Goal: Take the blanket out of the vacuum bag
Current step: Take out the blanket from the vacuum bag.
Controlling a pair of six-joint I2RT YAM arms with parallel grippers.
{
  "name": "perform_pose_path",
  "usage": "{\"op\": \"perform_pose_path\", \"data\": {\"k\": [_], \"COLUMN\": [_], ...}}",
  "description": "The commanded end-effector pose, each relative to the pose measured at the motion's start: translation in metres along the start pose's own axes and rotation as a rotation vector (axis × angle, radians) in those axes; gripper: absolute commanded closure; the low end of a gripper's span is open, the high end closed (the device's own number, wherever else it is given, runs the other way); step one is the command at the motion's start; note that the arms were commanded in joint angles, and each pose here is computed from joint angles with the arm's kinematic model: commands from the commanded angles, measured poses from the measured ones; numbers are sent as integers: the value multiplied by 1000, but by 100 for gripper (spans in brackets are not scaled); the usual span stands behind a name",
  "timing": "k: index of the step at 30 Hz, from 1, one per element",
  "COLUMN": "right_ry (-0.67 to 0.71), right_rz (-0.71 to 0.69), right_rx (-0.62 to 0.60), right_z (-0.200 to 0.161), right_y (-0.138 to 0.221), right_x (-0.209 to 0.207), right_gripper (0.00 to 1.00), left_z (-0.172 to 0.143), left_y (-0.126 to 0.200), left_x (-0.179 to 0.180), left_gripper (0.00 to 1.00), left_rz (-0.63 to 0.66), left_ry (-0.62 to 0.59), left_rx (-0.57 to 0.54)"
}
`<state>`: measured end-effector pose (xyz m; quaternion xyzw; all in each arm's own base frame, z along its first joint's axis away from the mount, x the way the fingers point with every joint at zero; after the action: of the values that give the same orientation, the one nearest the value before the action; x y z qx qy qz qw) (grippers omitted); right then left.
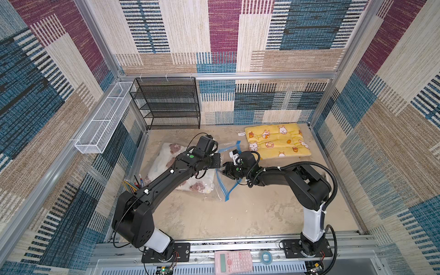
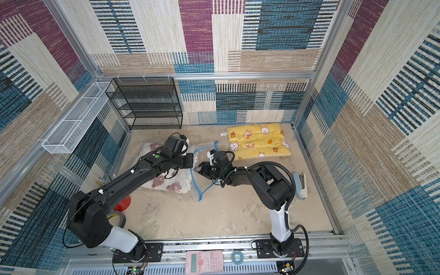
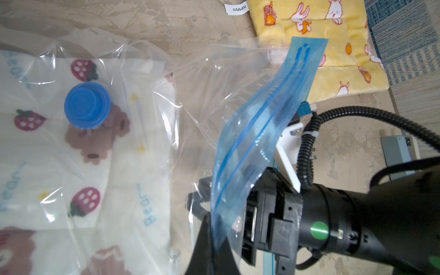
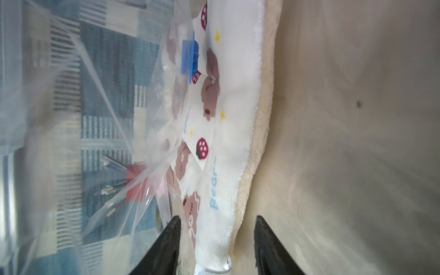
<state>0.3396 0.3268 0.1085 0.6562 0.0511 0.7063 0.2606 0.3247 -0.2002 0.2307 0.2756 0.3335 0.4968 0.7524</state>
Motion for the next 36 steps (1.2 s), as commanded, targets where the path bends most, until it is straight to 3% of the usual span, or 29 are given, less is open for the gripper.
{"op": "perform_pose_path", "data": {"k": [1,14,29,36], "right_ry": [-13,27,299,231], "right_rz": [50,51,-211,-52], "right_rx": [-9,33,32,155], "right_z": [2,-6,-7,-17], "right_y": [-10,-28,-51,-69], "right_x": [8,-6,-13,-2], "right_gripper": [49,49,44,43], "left_z": [6,4,5,5], "left_y": [2,1,1,1], "left_x": [-4,-4,-6,-9], "left_gripper": [100,100,100,100], "left_rz": [-37,-39,-57,-77], "left_ry": [-36,-37,-39,-38], "left_rx": [-37,-40,-41,-45]}}
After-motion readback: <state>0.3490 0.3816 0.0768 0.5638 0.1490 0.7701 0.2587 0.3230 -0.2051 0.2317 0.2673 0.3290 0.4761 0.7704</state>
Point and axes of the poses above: each gripper's point midway between its finger pads, its own y axis back along the fingers, its own x axis along the line the jaws close on, z = x × y, the point moved 6 cm from there along y, back along the fingers, and after that the axes turned 7 degrees about -y, right-handed, at the moved point
